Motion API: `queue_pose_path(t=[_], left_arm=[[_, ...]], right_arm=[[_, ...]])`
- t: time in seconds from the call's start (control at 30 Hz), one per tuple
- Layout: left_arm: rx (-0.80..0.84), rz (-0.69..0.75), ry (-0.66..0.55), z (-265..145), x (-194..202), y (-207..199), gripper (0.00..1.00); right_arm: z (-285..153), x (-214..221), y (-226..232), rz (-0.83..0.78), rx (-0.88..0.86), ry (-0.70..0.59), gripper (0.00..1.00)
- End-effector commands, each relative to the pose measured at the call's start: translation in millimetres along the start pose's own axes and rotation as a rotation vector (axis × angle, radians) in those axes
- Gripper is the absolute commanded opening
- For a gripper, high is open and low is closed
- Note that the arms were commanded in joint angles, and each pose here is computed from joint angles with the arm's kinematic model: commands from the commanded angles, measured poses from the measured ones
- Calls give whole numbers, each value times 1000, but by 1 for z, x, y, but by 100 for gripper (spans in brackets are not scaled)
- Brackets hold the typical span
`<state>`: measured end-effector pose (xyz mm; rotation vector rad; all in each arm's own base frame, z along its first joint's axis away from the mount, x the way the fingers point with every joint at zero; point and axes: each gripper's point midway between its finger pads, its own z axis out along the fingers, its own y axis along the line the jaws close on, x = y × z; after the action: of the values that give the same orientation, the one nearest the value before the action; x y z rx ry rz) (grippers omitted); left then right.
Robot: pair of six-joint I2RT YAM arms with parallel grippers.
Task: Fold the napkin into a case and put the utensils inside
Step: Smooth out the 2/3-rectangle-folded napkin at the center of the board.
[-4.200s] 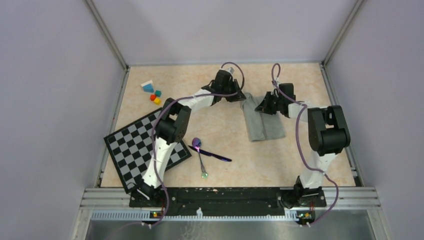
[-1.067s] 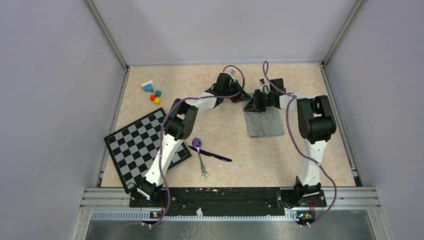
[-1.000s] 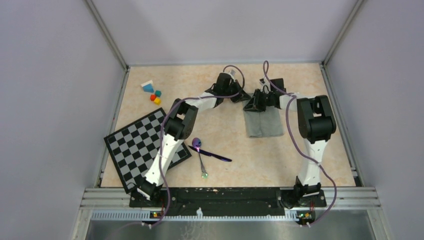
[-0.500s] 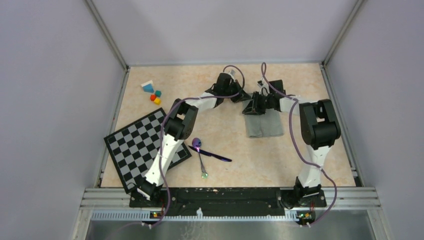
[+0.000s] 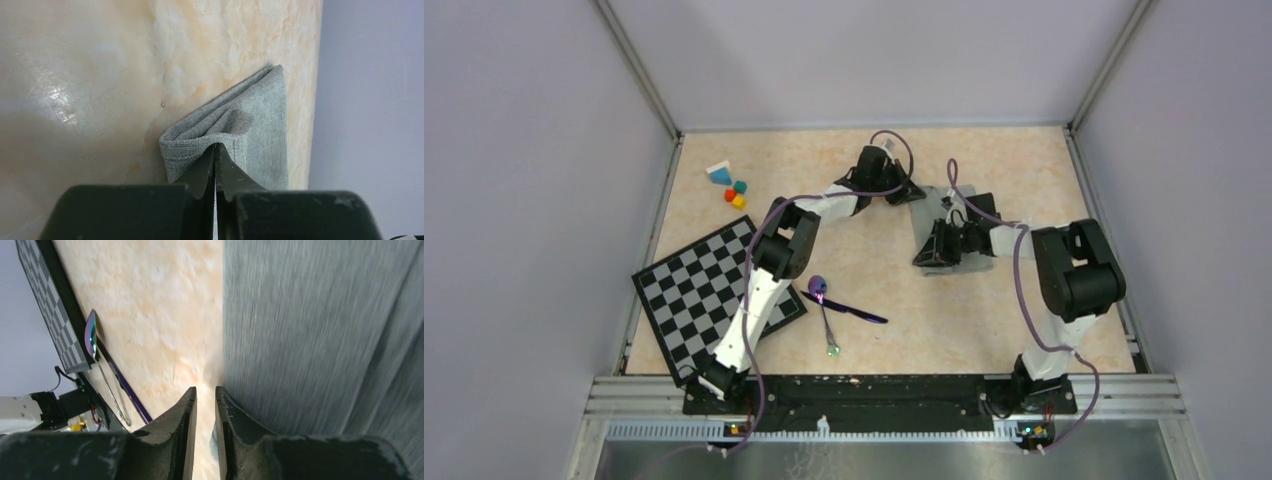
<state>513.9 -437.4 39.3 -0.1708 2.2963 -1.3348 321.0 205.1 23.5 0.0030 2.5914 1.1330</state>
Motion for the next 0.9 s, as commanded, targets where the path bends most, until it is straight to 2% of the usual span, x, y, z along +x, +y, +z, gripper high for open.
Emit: queue_pose_path(t=[0.0,0.23,0.47,0.57,0.77,0.87], left_arm=[[-133,-2,-24,3,1,45,0],[-132,1,-18,2,1,45,0],[-119,54,-4,1,-3,37,0],[-91,97,24,-6,-4,19,11],[33,210,35,-40,-21,-52,51],[100,257,35,-66,-30,-93,59]], right_arm=[[-24,8,-2,4,7,-54,20],[-28,26,-29,72,24,-53,22],[-43,35,-17,78,4,-61,24],[-66,25,-20,41,139,-123,30],[-105,-17,-25,31,288,-269,43],[-105,-42,-28,18,308,-299,43]])
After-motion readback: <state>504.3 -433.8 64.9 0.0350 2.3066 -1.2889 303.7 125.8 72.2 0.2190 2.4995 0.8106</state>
